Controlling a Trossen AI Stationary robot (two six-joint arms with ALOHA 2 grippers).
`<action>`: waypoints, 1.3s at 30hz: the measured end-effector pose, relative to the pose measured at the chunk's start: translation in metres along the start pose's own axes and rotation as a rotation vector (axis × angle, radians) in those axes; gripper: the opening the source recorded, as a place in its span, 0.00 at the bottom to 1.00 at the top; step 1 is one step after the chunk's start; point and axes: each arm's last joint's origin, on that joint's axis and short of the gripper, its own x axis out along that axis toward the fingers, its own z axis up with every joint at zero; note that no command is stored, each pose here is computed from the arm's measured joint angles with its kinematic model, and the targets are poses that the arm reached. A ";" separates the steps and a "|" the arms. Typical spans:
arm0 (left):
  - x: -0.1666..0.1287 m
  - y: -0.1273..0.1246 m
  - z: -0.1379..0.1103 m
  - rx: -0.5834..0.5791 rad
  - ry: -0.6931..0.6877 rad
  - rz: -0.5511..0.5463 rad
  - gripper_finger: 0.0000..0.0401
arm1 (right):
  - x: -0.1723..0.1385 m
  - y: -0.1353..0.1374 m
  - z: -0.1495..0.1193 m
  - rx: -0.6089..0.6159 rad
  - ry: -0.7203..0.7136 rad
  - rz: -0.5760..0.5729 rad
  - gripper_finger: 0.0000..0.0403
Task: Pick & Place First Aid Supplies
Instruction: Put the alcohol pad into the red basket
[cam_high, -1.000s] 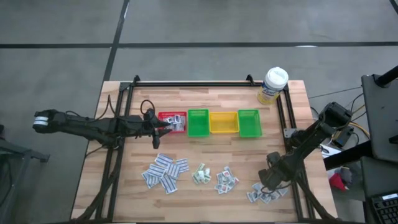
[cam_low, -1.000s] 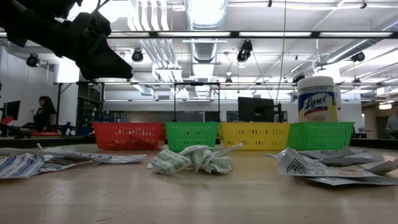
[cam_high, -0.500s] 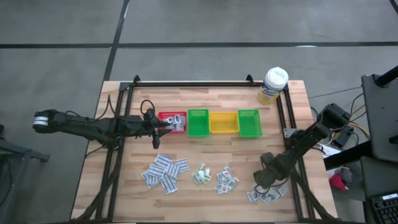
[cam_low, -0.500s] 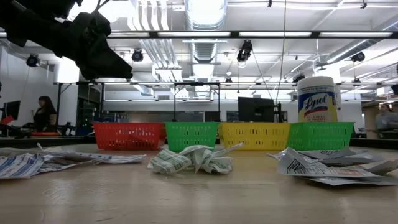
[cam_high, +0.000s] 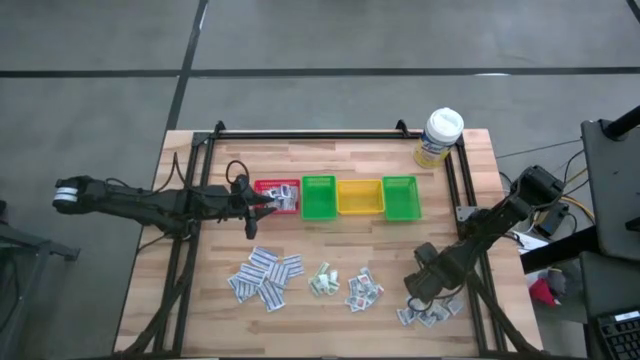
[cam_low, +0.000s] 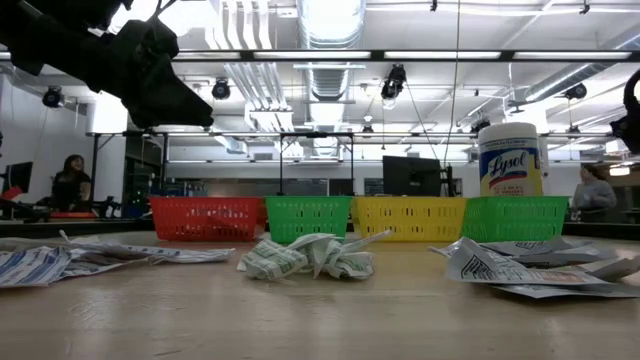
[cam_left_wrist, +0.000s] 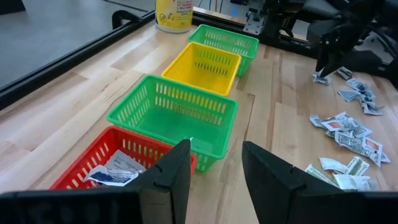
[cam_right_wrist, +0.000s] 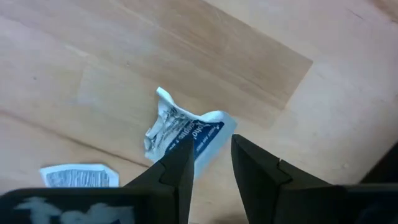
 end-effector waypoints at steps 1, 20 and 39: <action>0.000 0.000 0.000 0.000 0.000 0.000 0.34 | -0.002 -0.001 0.000 0.000 -0.001 -0.002 0.25; 0.000 0.000 0.000 0.000 0.001 0.000 0.34 | -0.009 -0.008 0.000 0.078 -0.001 -0.009 0.29; 0.000 0.000 0.000 0.000 0.001 0.000 0.34 | 0.011 -0.016 0.004 0.098 0.007 0.018 0.37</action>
